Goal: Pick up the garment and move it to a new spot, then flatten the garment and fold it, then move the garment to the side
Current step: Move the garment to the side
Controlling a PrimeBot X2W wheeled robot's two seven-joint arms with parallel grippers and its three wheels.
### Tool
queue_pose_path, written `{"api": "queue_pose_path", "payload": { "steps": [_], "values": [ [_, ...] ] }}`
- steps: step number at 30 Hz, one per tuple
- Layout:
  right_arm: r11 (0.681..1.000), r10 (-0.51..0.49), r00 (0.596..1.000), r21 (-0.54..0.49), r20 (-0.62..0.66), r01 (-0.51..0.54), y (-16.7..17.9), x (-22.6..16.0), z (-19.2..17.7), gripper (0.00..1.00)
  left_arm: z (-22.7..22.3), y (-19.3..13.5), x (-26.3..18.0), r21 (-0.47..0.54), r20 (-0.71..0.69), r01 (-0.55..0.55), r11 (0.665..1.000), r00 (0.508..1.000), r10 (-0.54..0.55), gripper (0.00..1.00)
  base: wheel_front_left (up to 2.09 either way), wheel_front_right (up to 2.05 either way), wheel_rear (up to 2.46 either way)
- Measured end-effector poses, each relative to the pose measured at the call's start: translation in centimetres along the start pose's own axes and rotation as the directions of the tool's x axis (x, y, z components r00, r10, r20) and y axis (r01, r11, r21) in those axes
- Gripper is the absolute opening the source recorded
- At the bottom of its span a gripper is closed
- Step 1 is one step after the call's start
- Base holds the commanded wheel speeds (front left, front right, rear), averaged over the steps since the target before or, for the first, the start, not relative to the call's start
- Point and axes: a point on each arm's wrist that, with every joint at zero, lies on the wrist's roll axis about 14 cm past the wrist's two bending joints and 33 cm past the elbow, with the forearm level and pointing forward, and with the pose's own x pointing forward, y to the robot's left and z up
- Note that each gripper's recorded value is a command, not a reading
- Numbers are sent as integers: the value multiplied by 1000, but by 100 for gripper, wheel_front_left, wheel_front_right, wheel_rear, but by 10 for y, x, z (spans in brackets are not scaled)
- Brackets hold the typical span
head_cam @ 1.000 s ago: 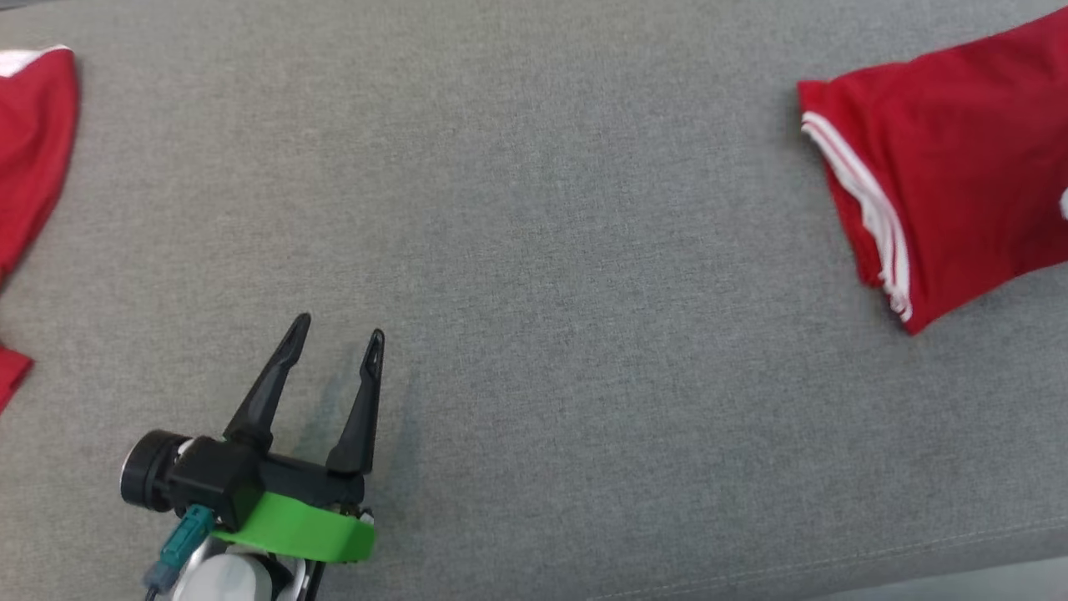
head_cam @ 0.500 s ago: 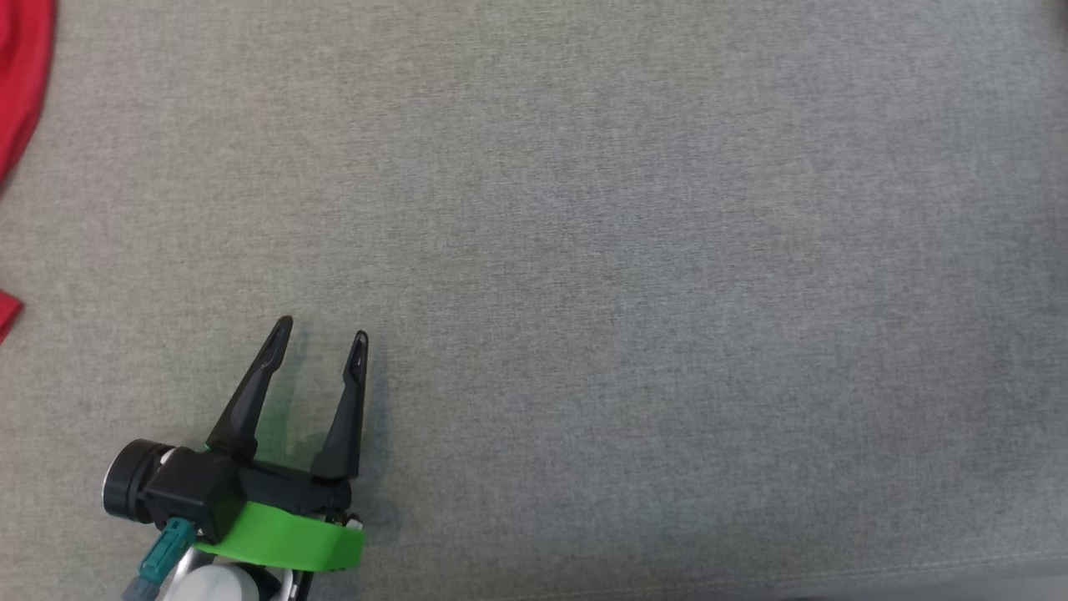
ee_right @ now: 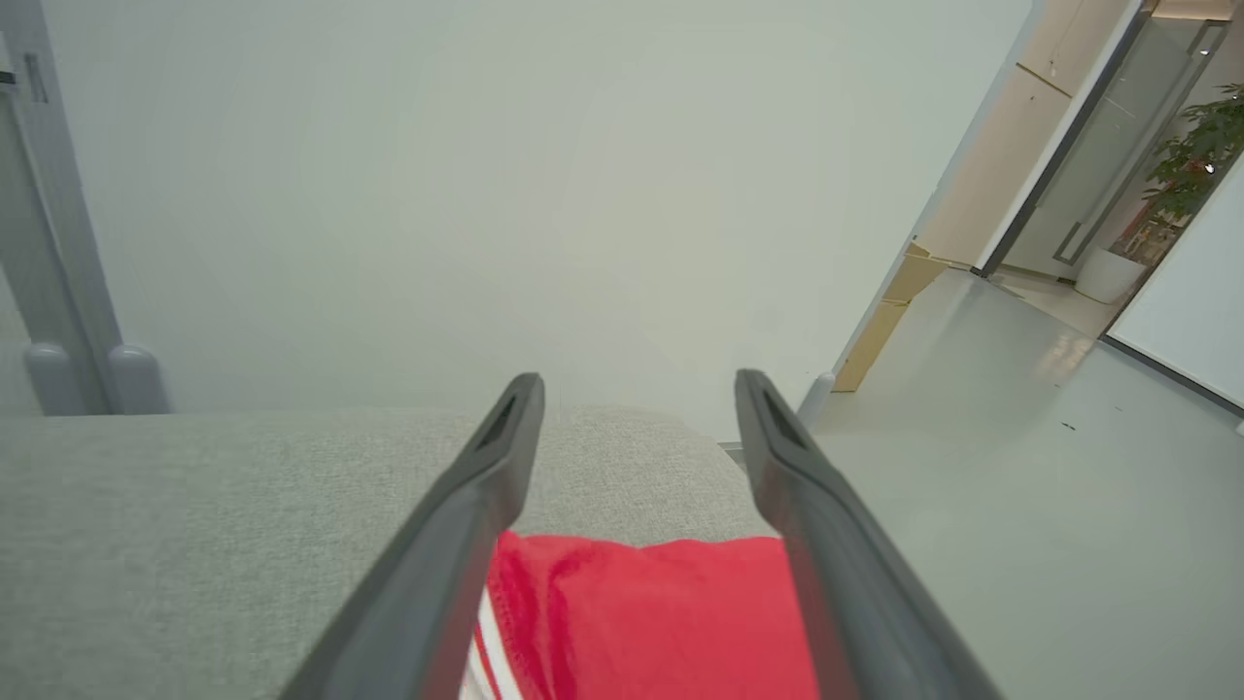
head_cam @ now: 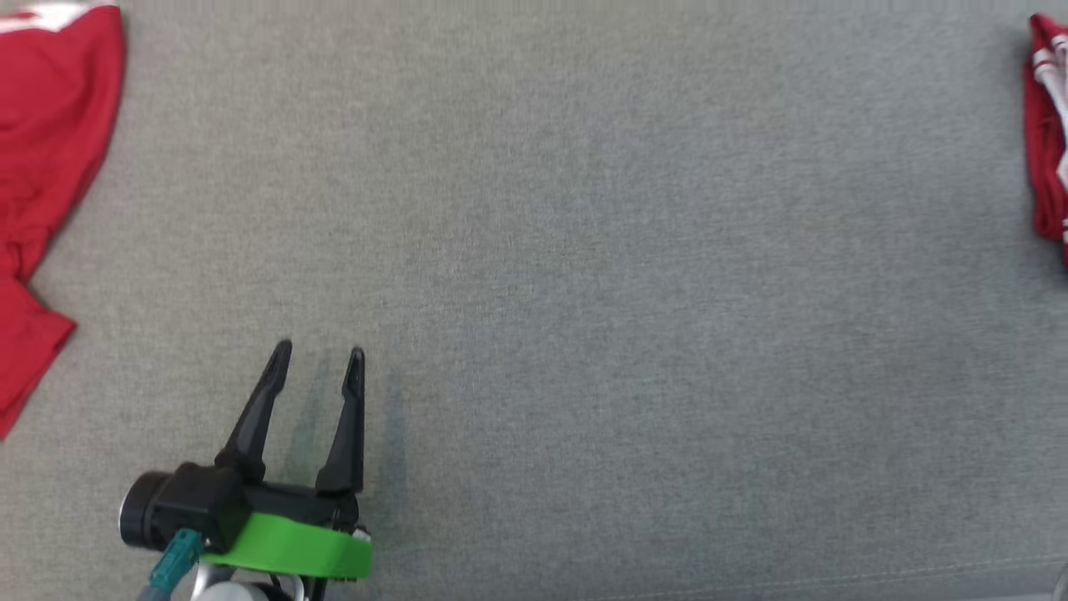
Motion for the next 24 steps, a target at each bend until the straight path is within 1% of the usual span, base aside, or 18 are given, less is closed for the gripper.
{"api": "queue_pose_path", "payload": {
  "steps": [3, 7, 11, 13, 14, 18, 20, 24],
  "values": [
    [997, 62, 997, 32, 46, -64, 17, -27, 10, 100, 4, 3, -13, -6, 7, -29, 1000, 1000, 29, 100, 0, 0, 0],
    [987, 142, 987, 65, 68, -147, 34, -72, 14, 100, 9, 2, -31, -12, 21, -49, 999, 999, 49, 100, 0, 0, 0],
    [970, 210, 976, 114, 51, -215, 47, -120, 5, 100, 16, -3, -45, -12, 40, -52, 999, 998, 52, 100, 0, 0, 0],
    [956, 265, 964, 127, 27, -266, 59, -151, -4, 100, 20, -3, -52, -11, 54, -59, 998, 997, 60, 100, 0, 0, 0],
    [952, 263, 965, 154, 18, -263, 59, -163, -7, 100, 21, -3, -55, -11, 60, -60, 998, 996, 60, 100, 0, 0, 0],
    [939, 282, 959, 198, 23, -280, 61, -199, -6, 100, 25, -7, -68, -10, 79, -61, 998, 995, 62, 100, 0, 0, 0],
    [929, 303, 953, 217, 22, -301, 69, -218, -7, 100, 26, -5, -75, -6, 83, -74, 997, 994, 74, 100, 0, 0, 0],
    [915, 309, 950, 262, 35, -307, 76, -240, -2, 100, 27, 0, -87, -5, 95, -97, 995, 991, 97, 100, 0, 0, 0]
  ]
}}
